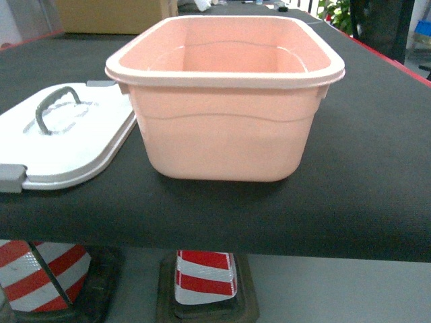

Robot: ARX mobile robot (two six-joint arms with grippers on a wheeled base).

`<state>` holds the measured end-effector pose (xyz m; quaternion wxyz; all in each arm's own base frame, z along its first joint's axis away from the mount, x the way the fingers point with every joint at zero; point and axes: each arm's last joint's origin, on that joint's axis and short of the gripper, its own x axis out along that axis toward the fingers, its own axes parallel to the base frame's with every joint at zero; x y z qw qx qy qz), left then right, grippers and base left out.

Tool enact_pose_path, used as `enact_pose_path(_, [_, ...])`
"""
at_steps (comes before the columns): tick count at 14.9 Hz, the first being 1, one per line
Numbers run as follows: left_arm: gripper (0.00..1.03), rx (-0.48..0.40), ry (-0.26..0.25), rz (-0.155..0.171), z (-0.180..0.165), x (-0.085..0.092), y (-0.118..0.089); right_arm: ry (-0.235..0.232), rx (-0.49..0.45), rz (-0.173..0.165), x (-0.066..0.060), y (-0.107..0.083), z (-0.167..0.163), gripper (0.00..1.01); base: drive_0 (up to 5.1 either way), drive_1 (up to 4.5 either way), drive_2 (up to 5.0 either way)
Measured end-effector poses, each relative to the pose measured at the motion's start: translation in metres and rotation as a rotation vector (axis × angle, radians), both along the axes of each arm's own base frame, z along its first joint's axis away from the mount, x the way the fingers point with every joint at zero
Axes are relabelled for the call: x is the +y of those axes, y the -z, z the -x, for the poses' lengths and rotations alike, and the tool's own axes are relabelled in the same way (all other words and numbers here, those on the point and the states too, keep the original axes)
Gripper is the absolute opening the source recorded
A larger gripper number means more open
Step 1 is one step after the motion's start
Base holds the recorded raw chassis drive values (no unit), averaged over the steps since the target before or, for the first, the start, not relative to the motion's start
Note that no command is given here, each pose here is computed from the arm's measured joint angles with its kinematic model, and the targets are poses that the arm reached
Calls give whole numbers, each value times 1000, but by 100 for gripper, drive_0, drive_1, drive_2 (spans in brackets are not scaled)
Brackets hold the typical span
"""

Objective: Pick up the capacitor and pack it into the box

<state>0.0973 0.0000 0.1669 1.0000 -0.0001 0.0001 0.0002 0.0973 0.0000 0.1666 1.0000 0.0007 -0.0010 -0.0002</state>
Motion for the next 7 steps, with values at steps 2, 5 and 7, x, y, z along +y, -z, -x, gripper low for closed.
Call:
enact_pose_path(2, [44, 0, 1, 0, 0, 0, 0, 0, -1, -1, 0, 0, 0, 98, 0, 0, 0])
enact_pose_path(5, [44, -13, -1, -1, 0, 0, -2, 0, -10, -2, 0, -1, 0, 98, 0, 0, 0])
enact_pose_path(7, [44, -2, 0, 0, 0, 0, 0, 0, -3, -1, 0, 0, 0, 98, 0, 0, 0])
